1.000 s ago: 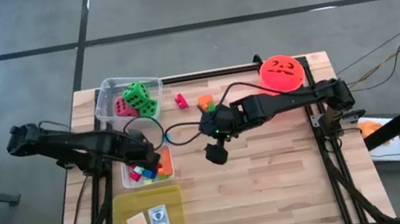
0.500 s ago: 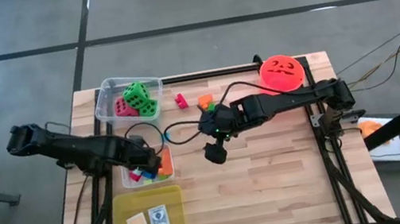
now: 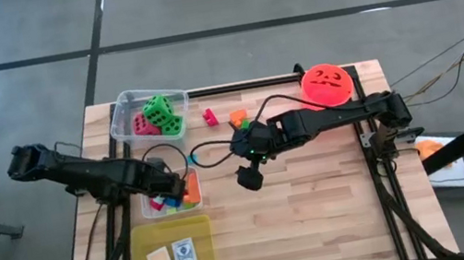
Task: Pick & Place Toys
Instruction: Put the yellow game piece into the white bin, then put the blue game piece into the white bin
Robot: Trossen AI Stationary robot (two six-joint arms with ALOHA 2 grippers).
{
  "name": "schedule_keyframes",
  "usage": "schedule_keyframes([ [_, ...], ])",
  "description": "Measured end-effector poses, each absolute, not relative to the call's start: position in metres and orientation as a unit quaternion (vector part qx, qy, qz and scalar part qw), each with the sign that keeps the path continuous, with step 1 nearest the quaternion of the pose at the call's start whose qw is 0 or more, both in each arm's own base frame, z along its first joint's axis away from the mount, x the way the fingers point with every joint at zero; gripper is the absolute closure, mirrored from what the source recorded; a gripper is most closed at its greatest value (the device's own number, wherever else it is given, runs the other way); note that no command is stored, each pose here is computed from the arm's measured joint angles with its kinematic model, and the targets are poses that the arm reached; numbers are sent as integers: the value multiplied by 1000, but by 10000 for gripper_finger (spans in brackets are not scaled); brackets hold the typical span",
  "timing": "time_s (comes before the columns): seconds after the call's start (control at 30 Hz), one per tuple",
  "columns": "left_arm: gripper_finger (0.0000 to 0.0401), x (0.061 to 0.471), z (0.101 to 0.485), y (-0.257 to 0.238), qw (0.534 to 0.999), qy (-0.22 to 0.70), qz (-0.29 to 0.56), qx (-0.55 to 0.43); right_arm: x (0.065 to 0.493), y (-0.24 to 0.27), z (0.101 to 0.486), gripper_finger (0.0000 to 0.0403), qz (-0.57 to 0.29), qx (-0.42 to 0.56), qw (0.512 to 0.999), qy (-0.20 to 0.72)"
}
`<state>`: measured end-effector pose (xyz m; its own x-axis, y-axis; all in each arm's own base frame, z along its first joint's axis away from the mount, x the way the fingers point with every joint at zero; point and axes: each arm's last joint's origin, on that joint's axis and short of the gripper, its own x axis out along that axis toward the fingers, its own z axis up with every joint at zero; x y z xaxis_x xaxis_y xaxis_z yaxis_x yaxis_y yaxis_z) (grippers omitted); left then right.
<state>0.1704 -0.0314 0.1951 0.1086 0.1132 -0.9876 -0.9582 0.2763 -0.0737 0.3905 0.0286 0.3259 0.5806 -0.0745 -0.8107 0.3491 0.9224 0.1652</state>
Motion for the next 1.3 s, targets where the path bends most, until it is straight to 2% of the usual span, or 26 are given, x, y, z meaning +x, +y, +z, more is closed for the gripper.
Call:
schedule_keyframes([
  [0.17, 323, 171, 195, -31, 616, 500, 441, -420, 391, 29, 326, 70, -121, 155, 875, 442],
  [0.37, 296, 171, 195, -31, 608, 490, 451, -431, 390, 29, 326, 70, -122, 159, 875, 442],
  [0.87, 160, 171, 195, -31, 610, 493, 446, -431, 391, 30, 325, 70, -111, 165, 873, 445],
  [1.3, 154, 171, 195, -33, 583, 506, 439, -460, 391, 29, 325, 70, -117, 174, 870, 445],
])
